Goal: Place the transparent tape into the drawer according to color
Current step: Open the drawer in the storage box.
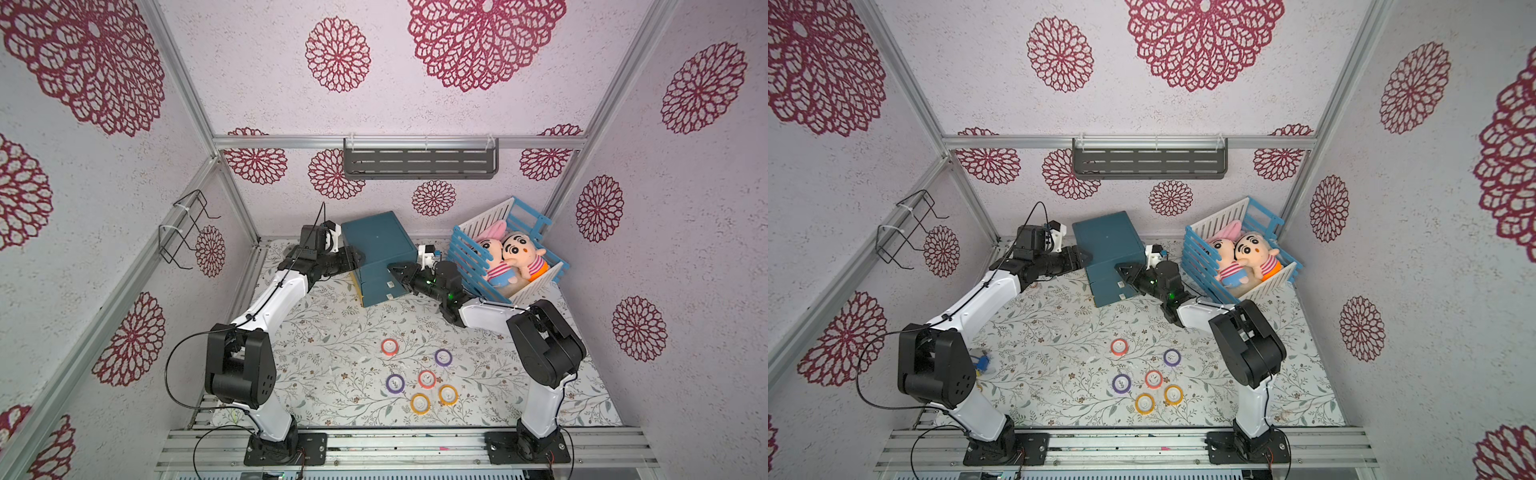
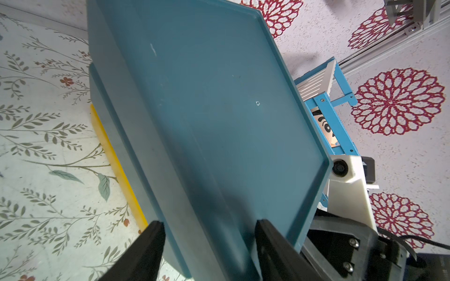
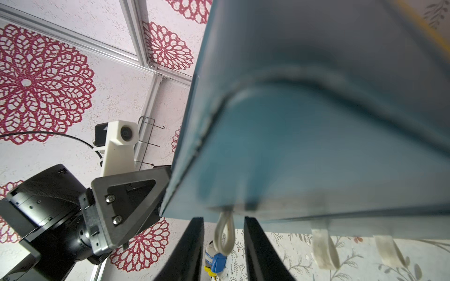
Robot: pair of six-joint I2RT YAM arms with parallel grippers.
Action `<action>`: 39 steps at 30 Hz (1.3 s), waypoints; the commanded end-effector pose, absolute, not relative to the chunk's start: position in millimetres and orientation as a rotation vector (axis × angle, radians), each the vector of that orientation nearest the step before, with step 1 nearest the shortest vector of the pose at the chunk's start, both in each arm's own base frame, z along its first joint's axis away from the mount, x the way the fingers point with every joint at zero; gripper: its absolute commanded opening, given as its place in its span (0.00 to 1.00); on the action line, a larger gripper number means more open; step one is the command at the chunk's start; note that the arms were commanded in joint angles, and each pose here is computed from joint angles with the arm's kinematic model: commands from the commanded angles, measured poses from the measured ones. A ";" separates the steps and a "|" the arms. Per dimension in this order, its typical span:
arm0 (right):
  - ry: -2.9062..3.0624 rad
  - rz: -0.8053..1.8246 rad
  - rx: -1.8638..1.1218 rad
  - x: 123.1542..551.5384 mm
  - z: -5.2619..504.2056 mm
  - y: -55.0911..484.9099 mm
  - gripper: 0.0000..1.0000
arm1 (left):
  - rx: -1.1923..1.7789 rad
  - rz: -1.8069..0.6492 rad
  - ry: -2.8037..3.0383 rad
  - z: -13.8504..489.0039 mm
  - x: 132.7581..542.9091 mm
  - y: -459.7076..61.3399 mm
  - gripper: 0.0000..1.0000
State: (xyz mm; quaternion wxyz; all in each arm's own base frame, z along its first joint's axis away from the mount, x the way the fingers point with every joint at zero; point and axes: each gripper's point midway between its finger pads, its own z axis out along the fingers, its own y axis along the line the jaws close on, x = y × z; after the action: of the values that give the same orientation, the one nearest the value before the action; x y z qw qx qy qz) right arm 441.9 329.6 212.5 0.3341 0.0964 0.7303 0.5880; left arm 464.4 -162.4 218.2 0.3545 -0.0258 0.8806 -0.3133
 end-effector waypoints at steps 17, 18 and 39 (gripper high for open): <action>1.831 1.556 0.275 451.8 235.3 325.8 0.00 | -0.038 -0.822 2.251 228.3 466.7 -162.7 0.65; 1.831 1.557 0.274 451.0 236.5 325.2 0.00 | -0.038 -0.822 2.251 228.6 466.7 -162.8 0.65; 1.858 1.558 0.252 409.9 247.7 307.1 0.00 | -0.034 -0.822 2.247 230.4 469.3 -163.3 0.64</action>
State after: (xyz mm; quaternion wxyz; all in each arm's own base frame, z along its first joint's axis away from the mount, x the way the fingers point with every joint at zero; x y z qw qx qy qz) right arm 418.9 314.7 209.0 0.3154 0.1170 0.7395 0.5830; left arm 463.7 -163.7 218.6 0.3529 -0.0236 0.8801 -0.3168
